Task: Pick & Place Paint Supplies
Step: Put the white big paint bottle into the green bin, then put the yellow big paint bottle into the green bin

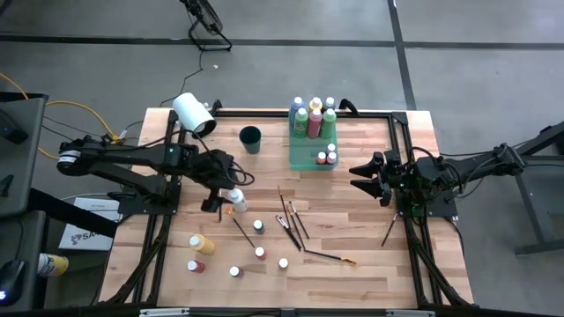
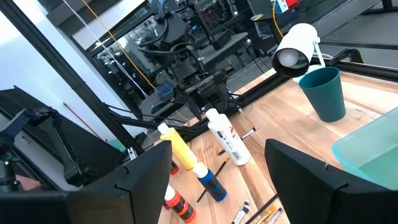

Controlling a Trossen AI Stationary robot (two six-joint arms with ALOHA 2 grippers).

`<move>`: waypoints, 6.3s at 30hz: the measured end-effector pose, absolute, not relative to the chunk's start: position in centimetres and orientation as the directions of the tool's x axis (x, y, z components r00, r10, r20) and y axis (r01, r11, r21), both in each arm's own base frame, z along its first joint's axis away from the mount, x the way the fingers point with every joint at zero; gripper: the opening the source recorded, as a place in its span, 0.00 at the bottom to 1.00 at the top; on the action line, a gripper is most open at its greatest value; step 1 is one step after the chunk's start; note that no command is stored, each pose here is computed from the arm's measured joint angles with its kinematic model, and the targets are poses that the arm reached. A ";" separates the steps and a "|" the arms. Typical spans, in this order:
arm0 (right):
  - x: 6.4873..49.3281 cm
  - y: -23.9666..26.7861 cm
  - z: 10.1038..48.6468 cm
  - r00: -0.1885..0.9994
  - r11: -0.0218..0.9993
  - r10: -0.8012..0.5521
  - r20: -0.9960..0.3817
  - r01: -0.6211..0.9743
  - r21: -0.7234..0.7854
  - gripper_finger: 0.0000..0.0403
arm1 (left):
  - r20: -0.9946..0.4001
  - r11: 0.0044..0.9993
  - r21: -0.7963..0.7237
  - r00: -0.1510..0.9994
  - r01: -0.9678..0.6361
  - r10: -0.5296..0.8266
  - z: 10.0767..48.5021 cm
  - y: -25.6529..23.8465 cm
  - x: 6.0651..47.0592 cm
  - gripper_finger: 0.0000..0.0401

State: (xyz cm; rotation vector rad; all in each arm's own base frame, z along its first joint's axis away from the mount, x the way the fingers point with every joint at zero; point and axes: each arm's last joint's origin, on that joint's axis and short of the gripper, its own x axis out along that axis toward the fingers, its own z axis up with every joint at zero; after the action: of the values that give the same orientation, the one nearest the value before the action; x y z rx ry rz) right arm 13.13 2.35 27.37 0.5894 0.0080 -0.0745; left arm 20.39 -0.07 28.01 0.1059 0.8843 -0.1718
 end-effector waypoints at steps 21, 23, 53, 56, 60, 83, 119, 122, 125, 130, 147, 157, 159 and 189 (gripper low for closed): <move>13.1 2.4 27.3 0.997 0.830 -0.067 -0.038 0.077 0.553 0.62 | -0.769 0.990 -0.035 0.630 0.134 -0.112 26.7 -0.1 20.5 0.51; 13.1 2.4 27.2 0.997 0.831 -0.067 -0.042 0.079 0.551 0.62 | -0.766 0.990 -0.034 0.633 0.134 -0.112 26.7 -0.1 20.6 0.48; 13.1 2.4 27.1 0.996 0.828 -0.067 -0.056 0.087 0.554 0.62 | -0.624 0.997 0.053 0.782 0.050 -0.006 32.5 0.2 21.5 0.29; 13.1 2.4 27.1 0.996 0.828 -0.067 -0.056 0.087 0.554 0.62 | -0.587 0.995 0.103 0.808 0.014 0.049 34.2 0.7 22.2 0.29; 13.1 2.4 27.1 0.996 0.828 -0.067 -0.055 0.087 0.554 0.62 | -0.589 0.988 0.151 0.801 -0.018 0.105 35.6 2.3 23.8 0.29; 13.1 2.4 27.1 0.996 0.832 -0.067 -0.055 0.087 0.548 0.62 | -0.641 0.971 0.235 0.745 -0.039 0.185 33.8 15.2 40.2 0.29; 13.1 2.5 27.1 0.998 0.834 -0.007 -0.058 0.038 0.550 0.62 | -0.557 0.972 0.167 0.798 -0.164 0.231 28.6 20.5 47.7 0.29; 13.1 2.5 27.1 0.998 0.835 -0.007 -0.058 0.038 0.550 0.62 | -0.556 0.979 0.132 0.806 -0.155 0.203 28.0 20.6 48.0 0.29; 13.1 2.5 27.1 0.998 0.835 -0.007 -0.059 0.038 0.549 0.62 | -0.561 0.981 0.110 0.805 -0.158 0.192 27.9 20.6 48.0 0.29; 13.1 2.5 27.1 0.998 0.835 -0.007 -0.059 0.038 0.549 0.62 | -0.553 0.982 0.097 0.811 -0.162 0.189 27.8 20.6 48.2 0.29; 13.1 2.5 27.1 0.998 0.839 -0.008 -0.059 0.039 0.543 0.62 | -0.514 0.987 0.077 0.842 -0.143 0.163 27.3 20.8 48.8 0.29; 13.1 2.5 27.0 0.998 0.840 -0.007 -0.065 0.041 0.541 0.62 | -0.511 0.979 0.116 0.836 -0.166 0.202 26.7 21.0 49.1 0.37; 13.1 2.5 27.0 0.998 0.840 -0.007 -0.065 0.042 0.541 0.62 | -0.512 0.978 0.129 0.834 -0.161 0.205 26.7 21.0 49.1 0.40; 13.1 2.5 27.0 0.998 0.831 -0.007 -0.064 0.041 0.554 0.62 | -0.804 0.959 0.220 0.590 0.180 0.073 35.6 13.8 40.3 0.60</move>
State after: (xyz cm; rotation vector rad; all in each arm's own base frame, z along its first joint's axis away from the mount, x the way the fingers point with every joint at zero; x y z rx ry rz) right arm 13.11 2.53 27.04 0.5887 0.0606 -0.0256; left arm 40.34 13.83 35.61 0.2922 0.9416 -0.0630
